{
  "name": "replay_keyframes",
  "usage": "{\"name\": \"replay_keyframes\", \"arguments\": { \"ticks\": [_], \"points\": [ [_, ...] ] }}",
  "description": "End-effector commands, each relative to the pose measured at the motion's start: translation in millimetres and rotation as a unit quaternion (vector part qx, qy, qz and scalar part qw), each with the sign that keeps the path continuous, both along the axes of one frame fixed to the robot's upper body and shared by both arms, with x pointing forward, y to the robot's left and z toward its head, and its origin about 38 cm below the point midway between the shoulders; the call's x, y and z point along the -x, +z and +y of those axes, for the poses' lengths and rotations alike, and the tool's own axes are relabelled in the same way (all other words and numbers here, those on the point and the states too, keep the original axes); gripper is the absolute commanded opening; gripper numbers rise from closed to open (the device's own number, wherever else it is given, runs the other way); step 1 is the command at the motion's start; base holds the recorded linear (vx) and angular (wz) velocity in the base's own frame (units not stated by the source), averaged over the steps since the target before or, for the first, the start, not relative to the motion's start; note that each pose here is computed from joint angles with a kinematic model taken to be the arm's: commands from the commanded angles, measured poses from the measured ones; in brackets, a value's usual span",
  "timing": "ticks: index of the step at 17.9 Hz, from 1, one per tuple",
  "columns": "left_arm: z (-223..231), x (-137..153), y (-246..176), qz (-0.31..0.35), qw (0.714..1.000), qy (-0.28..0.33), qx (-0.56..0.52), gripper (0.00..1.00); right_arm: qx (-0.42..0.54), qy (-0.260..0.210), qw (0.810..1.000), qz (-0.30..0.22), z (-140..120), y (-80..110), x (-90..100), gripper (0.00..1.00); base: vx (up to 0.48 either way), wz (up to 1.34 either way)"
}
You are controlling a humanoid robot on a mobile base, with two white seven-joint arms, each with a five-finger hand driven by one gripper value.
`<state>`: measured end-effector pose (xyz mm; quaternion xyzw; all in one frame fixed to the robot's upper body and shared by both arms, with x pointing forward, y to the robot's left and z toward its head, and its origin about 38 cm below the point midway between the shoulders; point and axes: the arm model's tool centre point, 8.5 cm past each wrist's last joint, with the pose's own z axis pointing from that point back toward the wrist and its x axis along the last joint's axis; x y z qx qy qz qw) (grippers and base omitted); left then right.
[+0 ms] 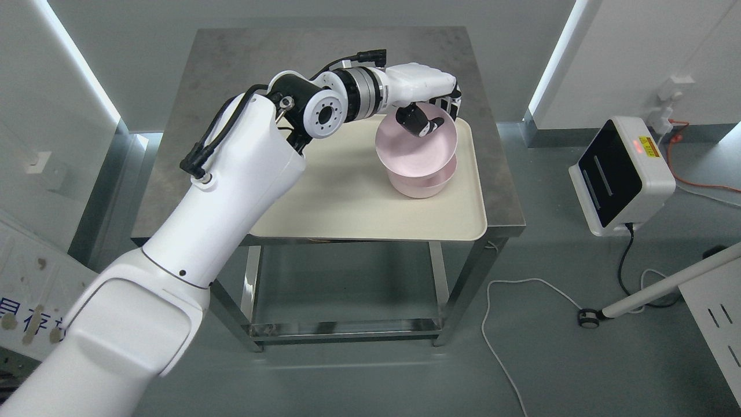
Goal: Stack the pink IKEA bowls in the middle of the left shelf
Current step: 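Lift the held bowl and lower it into the other pink bowl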
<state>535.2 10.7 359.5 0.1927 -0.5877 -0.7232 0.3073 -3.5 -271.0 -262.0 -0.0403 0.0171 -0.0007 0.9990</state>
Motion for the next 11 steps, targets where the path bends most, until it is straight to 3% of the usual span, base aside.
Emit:
{"name": "replay_keyframes", "arguments": {
  "ticks": [1, 11],
  "points": [
    [-14, 1, -26, 0.003, 0.999, -0.008, -0.047, 0.01, 0.009, -0.006, 1.0, -0.002, -11, 0.6, 7.3, 1.0, 0.0, 0.0],
    [-9, -5, -12, -0.012, 0.999, 0.003, -0.031, 0.07, 0.009, -0.005, 1.0, -0.002, -11, 0.6, 7.3, 1.0, 0.0, 0.0]
  ]
}}
